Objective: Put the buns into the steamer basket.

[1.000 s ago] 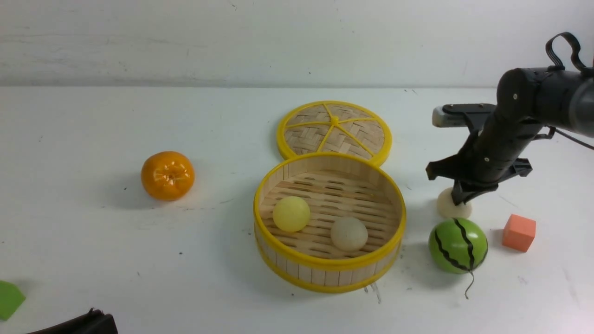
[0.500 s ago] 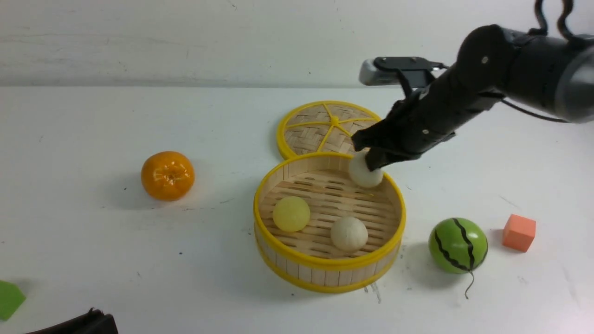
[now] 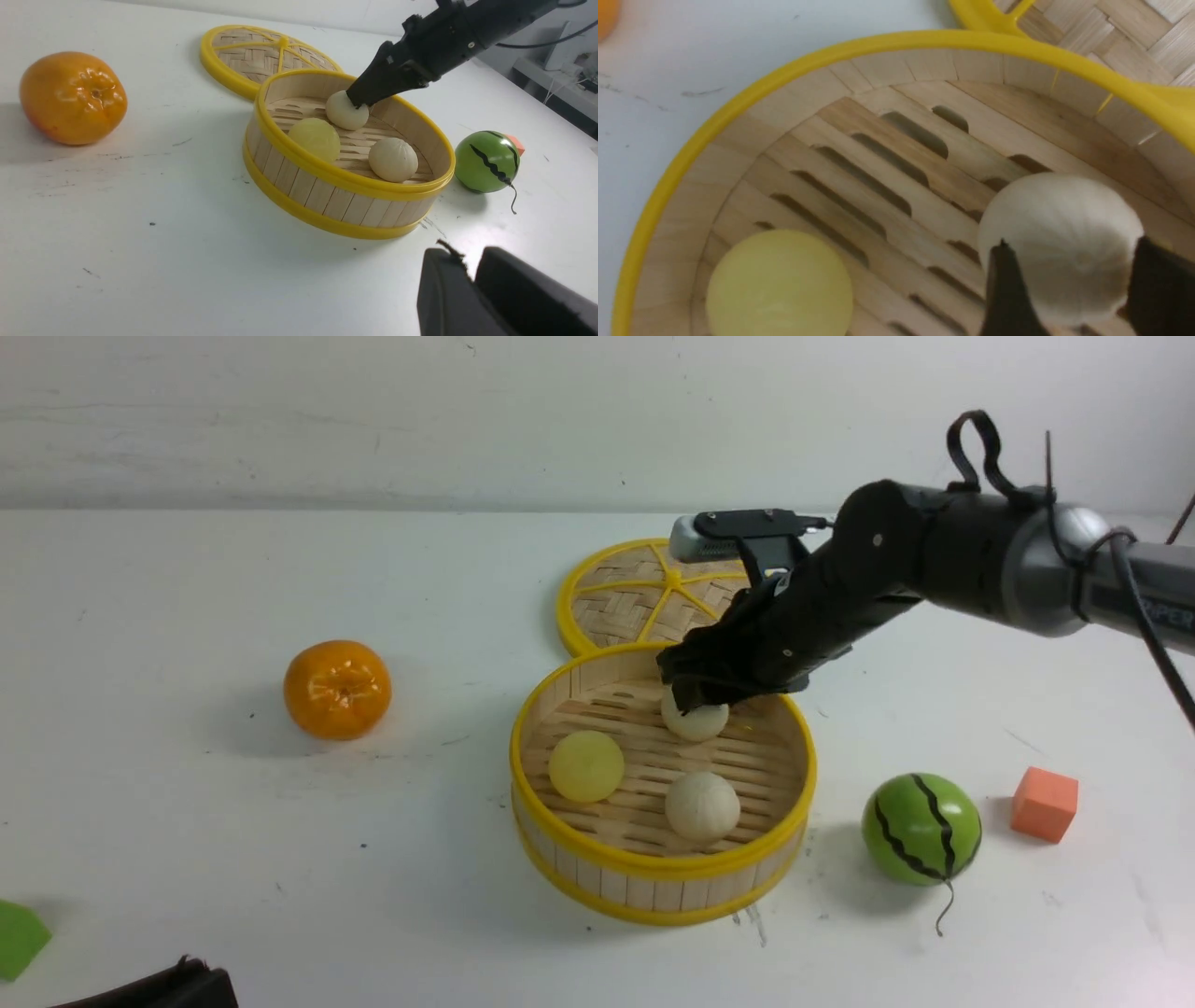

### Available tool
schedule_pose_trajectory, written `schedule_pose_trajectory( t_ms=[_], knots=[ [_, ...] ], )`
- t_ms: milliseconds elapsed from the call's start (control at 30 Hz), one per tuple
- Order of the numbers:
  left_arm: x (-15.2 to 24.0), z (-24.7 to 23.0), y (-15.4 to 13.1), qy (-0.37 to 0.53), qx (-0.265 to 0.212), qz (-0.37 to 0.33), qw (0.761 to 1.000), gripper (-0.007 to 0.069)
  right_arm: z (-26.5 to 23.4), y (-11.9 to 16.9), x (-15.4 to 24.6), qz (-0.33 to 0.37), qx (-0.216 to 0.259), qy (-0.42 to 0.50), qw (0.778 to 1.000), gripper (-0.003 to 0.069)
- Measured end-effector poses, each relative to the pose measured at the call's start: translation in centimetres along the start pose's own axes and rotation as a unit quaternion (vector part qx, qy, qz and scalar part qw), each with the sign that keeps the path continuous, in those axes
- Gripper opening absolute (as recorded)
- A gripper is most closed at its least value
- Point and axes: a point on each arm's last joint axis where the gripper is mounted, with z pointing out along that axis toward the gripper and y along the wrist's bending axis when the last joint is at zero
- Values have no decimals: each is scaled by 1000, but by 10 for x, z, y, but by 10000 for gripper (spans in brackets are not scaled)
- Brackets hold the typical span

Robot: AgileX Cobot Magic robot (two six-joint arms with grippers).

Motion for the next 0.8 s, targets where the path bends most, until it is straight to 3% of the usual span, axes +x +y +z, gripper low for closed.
schedule_pose_trajectory(
  t_ms=[100, 200, 233, 267, 300, 367, 400, 533, 667, 800],
  knots=[
    [0, 0, 0, 0, 0, 0, 1000, 104, -68, 18, -9, -25, -10, 0, 1000, 530],
    [0, 0, 0, 0, 0, 0, 1000, 108, -148, 31, -7, -38, 7, -15, 999, 512],
    [0, 0, 0, 0, 0, 0, 1000, 108, -152, 32, -5, -38, 9, -12, 999, 508],
    [0, 0, 0, 0, 0, 0, 1000, 109, -177, 35, 0, -40, 19, -25, 999, 487],
    [0, 0, 0, 0, 0, 0, 1000, 110, -211, 37, 14, -31, 34, -36, 998, 419],
    [0, 0, 0, 0, 0, 0, 1000, 110, -228, 38, 26, -26, 43, -42, 998, 373],
    [0, 0, 0, 0, 0, 0, 1000, 110, -255, 38, 53, -15, 55, -52, 997, 282],
    [0, 0, 0, 0, 0, 0, 1000, 111, -289, 38, 109, 16, 56, -88, 994, 89],
    [0, 0, 0, 0, 0, 0, 1000, 114, -307, 35, 160, 40, 47, -144, 988, -10],
    [0, 0, 0, 0, 0, 0, 1000, 119, -313, 32, 195, 55, 45, -171, 983, -18]
  ],
)
